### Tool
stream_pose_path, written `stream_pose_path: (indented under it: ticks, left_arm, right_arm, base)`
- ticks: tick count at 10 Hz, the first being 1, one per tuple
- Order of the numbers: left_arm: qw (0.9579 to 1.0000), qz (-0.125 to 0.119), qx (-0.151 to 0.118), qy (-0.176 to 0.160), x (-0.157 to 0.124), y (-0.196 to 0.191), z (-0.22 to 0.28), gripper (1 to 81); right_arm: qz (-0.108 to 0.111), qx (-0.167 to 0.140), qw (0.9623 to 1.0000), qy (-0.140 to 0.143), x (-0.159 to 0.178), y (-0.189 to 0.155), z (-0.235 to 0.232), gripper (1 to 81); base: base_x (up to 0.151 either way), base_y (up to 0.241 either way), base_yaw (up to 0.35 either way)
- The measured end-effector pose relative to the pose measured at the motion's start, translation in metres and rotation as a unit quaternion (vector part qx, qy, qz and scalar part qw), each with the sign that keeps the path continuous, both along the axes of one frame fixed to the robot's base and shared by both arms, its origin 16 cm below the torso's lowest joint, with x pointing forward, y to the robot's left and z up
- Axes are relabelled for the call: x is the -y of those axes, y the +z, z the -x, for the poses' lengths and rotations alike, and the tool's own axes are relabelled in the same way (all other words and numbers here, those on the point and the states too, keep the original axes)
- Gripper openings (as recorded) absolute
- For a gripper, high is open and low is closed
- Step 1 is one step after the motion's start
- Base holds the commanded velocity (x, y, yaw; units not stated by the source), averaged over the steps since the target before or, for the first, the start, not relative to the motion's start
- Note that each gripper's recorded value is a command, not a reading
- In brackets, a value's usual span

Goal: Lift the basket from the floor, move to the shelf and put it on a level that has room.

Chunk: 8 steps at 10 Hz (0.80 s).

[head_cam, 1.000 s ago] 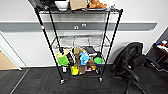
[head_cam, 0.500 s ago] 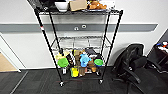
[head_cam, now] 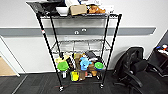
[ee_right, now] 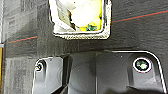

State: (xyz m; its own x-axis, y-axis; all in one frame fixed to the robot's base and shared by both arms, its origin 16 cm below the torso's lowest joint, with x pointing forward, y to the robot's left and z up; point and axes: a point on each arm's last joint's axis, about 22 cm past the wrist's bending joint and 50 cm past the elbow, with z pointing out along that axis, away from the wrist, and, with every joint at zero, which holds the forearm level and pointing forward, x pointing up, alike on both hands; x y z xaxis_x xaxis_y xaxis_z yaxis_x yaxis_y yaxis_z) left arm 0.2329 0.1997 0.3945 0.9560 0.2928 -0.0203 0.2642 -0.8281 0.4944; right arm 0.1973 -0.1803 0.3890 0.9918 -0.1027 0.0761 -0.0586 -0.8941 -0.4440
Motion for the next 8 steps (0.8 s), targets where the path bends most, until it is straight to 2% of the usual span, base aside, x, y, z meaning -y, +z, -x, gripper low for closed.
stream_pose_path:
  ticks: [5, 6, 8]
  left_arm:
    - [0.9994, -0.014, 0.03, 0.005, -0.015, -0.02, -0.046, 81.1]
    - [0.9994, -0.014, 0.032, 0.008, -0.015, -0.025, -0.052, 81.1]
    - [0.9998, -0.014, 0.016, 0.008, -0.015, -0.042, -0.045, 81.1]
  right_arm:
    - [0.006, 0.019, 0.9998, 0.0, 0.005, -0.023, -0.028, 81.1]
    - [0.006, 0.022, 0.9997, 0.0, 0.005, -0.028, -0.033, 81.1]
    - [0.008, 0.006, 0.9999, 0.001, 0.007, -0.044, -0.027, 81.1]
  base:
    - [0.0, 0.0, 0.0]
    - [0.0, 0.0, 0.0]
    - [0.0, 0.0, 0.0]
